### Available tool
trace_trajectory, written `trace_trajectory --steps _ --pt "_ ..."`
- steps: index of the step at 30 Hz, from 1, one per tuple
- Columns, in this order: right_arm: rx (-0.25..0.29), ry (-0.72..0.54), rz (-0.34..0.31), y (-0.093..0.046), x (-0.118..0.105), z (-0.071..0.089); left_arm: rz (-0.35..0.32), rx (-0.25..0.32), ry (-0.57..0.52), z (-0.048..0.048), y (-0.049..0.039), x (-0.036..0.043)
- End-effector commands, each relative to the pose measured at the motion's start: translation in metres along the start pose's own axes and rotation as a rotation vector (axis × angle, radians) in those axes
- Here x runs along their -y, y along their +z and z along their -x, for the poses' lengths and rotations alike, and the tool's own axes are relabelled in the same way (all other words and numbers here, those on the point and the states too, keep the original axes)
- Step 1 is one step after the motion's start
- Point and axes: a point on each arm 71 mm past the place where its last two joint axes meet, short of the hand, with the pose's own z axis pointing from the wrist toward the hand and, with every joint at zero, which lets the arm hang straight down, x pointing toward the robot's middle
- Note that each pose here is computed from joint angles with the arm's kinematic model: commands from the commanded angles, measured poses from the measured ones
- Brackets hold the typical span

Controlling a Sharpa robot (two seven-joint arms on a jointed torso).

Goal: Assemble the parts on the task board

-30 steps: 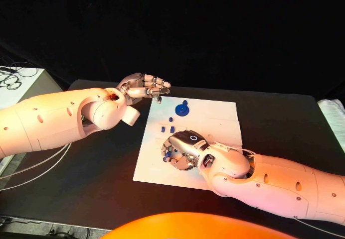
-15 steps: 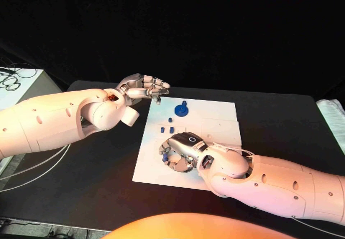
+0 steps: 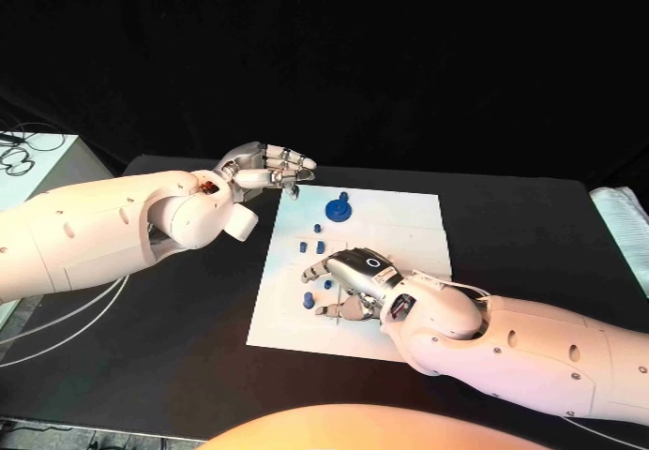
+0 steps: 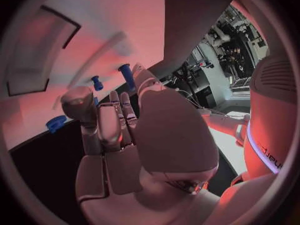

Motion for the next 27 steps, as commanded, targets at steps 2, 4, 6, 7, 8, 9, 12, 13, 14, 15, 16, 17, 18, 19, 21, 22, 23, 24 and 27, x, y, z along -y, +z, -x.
trace_trajectory --steps 2,4,6,7,8,9,12,13,14,15,16,17,18,19,21,22,23,24,27 --pt "0.107 0.12 -0.002 -0.012 0.007 0.024 -0.005 -0.016 -0.011 -0.0014 0.0004 0.0007" --pt "0.129 0.19 -0.042 -0.021 0.017 0.039 -0.004 -0.014 -0.011 -0.0009 0.0001 0.0003" --pt "0.136 0.26 -0.1 -0.032 0.031 0.055 -0.003 -0.013 -0.012 -0.0005 -0.0004 0.0" --pt "0.132 0.293 -0.133 -0.038 0.038 0.062 -0.003 -0.012 -0.013 -0.0003 -0.0007 -0.0002" --pt "0.126 0.315 -0.161 -0.044 0.045 0.067 -0.002 -0.011 -0.013 -0.0001 -0.0009 -0.0005" --pt "0.122 0.331 -0.182 -0.048 0.049 0.071 -0.002 -0.011 -0.014 0.0 -0.0011 -0.0007" --pt "0.092 0.401 -0.291 -0.069 0.07 0.083 0.0 -0.01 -0.016 0.0001 -0.0022 -0.0022" --pt "0.074 0.455 -0.346 -0.079 0.079 0.085 0.0 -0.011 -0.017 -0.0003 -0.0027 -0.0029" --pt "0.062 0.494 -0.382 -0.086 0.083 0.086 0.0 -0.013 -0.018 -0.0008 -0.0032 -0.0034" --pt "0.056 0.512 -0.398 -0.089 0.086 0.086 0.0 -0.015 -0.019 -0.0011 -0.0035 -0.0036" --pt "0.041 0.545 -0.435 -0.097 0.09 0.086 -0.002 -0.019 -0.022 -0.002 -0.0045 -0.0043" --pt "0.029 0.56 -0.465 -0.105 0.094 0.086 -0.004 -0.024 -0.025 -0.0031 -0.0059 -0.005" --pt "0.019 0.561 -0.491 -0.113 0.098 0.086 -0.006 -0.029 -0.028 -0.0043 -0.0072 -0.0059" --pt "0.015 0.555 -0.511 -0.118 0.1 0.087 -0.007 -0.033 -0.031 -0.0051 -0.0082 -0.0065" --pt "0.005 0.525 -0.564 -0.132 0.106 0.087 -0.01 -0.041 -0.036 -0.0073 -0.0099 -0.0078" --pt "0.001 0.513 -0.581 -0.135 0.108 0.087 -0.01 -0.042 -0.037 -0.0079 -0.0103 -0.0081" --pt "-0.005 0.493 -0.608 -0.14 0.11 0.087 -0.011 -0.045 -0.039 -0.0089 -0.0109 -0.0085" --pt "-0.012 0.468 -0.638 -0.146 0.112 0.087 -0.012 -0.049 -0.041 -0.01 -0.0115 -0.0088" --pt "-0.027 0.42 -0.693 -0.154 0.115 0.084 -0.014 -0.056 -0.044 -0.0125 -0.0124 -0.0092"
